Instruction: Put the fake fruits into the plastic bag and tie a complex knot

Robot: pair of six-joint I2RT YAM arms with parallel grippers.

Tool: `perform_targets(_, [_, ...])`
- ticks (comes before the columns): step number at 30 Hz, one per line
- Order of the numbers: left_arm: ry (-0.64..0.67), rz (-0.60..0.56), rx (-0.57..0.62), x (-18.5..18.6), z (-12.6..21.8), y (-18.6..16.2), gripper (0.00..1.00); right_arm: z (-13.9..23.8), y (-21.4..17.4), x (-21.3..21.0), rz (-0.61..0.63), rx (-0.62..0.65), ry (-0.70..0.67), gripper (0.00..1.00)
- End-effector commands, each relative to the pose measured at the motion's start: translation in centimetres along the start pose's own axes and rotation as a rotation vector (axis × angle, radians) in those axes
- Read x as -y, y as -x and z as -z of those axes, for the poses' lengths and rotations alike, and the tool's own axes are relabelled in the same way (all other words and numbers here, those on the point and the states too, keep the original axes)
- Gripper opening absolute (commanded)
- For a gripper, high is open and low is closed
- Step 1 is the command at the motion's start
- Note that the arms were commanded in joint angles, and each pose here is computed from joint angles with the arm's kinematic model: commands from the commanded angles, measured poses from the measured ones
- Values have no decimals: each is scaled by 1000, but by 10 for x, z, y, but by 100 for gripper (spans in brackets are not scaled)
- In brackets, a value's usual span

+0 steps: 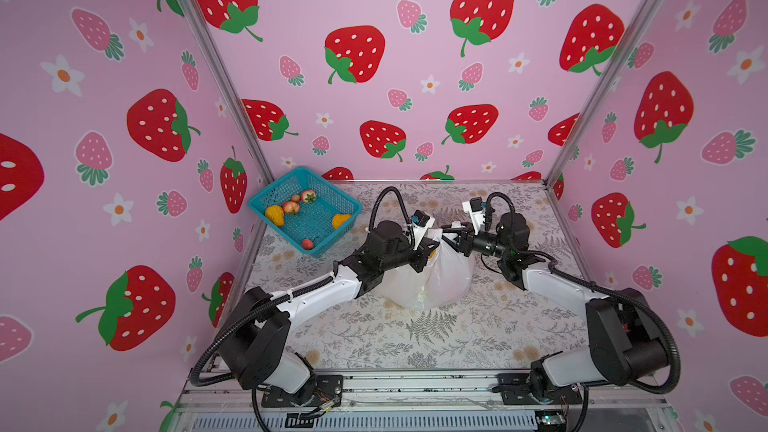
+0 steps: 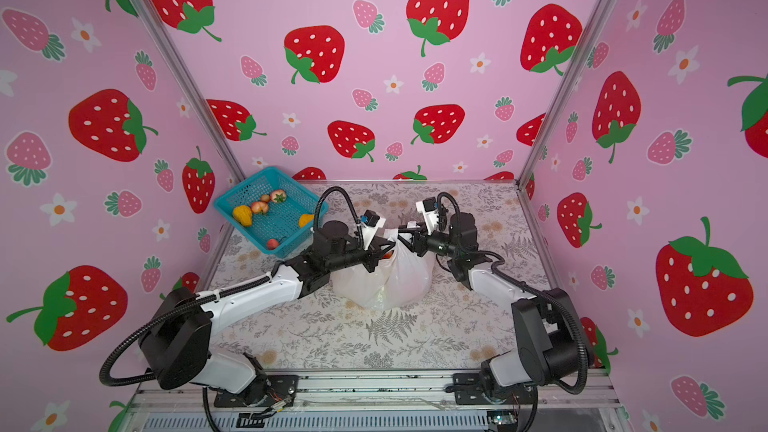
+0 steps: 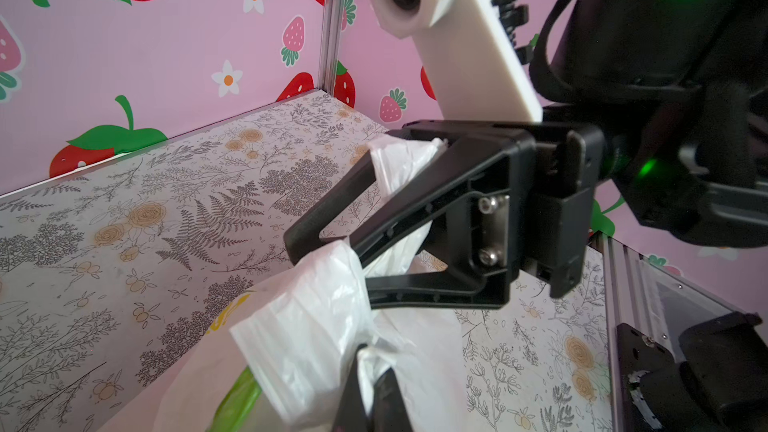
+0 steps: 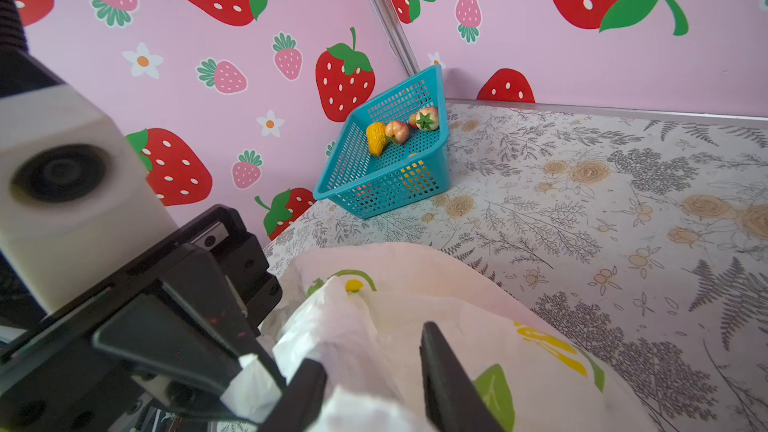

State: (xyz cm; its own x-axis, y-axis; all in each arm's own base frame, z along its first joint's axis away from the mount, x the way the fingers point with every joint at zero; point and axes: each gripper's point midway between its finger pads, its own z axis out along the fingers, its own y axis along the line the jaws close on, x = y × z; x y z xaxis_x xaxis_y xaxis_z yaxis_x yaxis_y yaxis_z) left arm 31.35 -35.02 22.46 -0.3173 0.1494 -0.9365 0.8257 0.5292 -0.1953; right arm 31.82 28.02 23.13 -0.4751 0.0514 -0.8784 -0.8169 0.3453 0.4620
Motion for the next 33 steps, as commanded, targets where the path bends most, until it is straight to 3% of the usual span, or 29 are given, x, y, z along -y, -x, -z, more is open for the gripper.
perform_targets(1, [-20,2,33,5,-4,15,2,4,14,1,64,-1,-41,43])
perform_targets(9, [-24,6,55,7,-2,28,1,20,9,8,166,-65,-148,64])
perform_targets(14, [-23,6,62,7,0,32,0,26,12,4,192,-91,-165,72])
perform_targets(20, [-48,-33,47,11,-2,26,0,31,18,-12,145,-72,-89,77])
perform_targets(26, [-55,-58,33,12,-3,20,0,23,22,-23,-14,-4,32,78])
perform_targets(33, [-76,-89,25,16,-5,15,2,7,8,-19,-44,-42,51,78])
